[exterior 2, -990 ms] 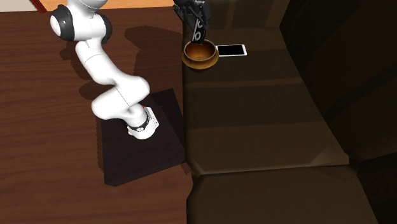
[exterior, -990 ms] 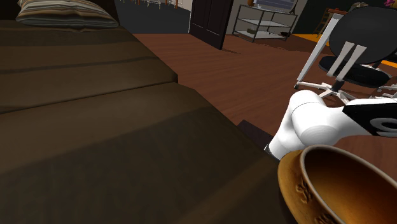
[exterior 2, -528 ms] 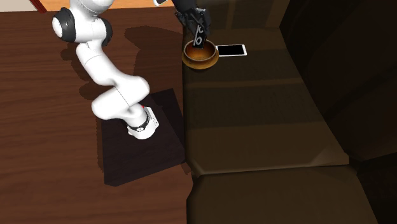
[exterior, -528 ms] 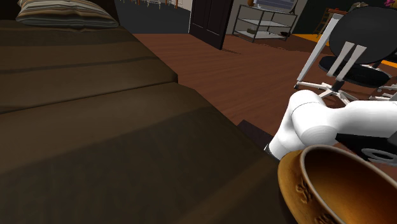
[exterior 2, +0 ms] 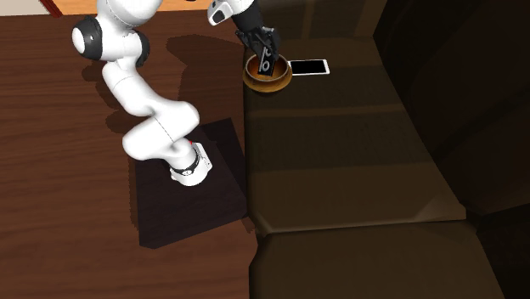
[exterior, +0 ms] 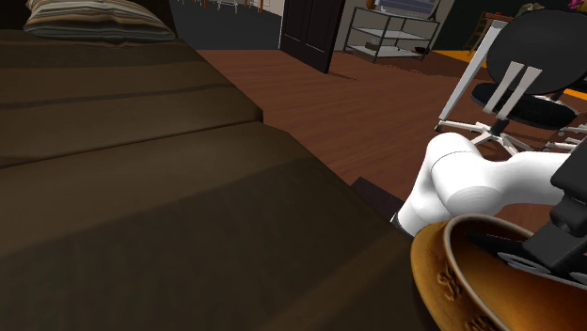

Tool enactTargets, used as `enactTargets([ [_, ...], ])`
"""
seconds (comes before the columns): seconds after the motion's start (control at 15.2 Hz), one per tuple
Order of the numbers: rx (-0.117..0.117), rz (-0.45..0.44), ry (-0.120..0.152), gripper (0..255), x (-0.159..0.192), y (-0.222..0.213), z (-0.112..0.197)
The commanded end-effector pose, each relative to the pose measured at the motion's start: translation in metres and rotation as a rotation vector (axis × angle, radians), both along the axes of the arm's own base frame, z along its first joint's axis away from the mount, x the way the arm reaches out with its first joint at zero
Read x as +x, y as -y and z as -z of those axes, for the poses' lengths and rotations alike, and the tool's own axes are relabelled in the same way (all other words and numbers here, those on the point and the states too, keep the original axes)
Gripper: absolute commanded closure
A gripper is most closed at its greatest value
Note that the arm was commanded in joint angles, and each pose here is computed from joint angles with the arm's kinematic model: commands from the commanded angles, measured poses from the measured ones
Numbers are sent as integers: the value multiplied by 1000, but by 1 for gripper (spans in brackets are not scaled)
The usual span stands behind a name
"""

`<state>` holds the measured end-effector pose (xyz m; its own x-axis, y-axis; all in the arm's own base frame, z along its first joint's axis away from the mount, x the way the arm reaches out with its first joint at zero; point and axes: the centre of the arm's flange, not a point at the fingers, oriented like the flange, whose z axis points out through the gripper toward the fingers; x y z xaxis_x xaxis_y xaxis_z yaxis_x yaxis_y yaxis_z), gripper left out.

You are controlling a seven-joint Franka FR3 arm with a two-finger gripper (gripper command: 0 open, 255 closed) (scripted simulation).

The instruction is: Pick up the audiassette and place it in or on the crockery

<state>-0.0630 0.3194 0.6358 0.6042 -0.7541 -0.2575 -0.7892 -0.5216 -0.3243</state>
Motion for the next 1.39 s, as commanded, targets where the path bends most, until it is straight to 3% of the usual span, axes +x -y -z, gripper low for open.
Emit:
enactTargets([
  [0.0, 0, 0, 0, 255, 0, 0, 4],
  [0.4, 0, 0, 0, 255, 0, 0, 4],
  [0.46, 0, 0, 0, 0, 0, 0, 4],
  [0.79, 0, 0, 0, 0, 0, 0, 4],
  [1.06, 0, 0, 0, 0, -5, 20, -42],
  [1.32, 0, 0, 0, 0, -5, 20, -42],
])
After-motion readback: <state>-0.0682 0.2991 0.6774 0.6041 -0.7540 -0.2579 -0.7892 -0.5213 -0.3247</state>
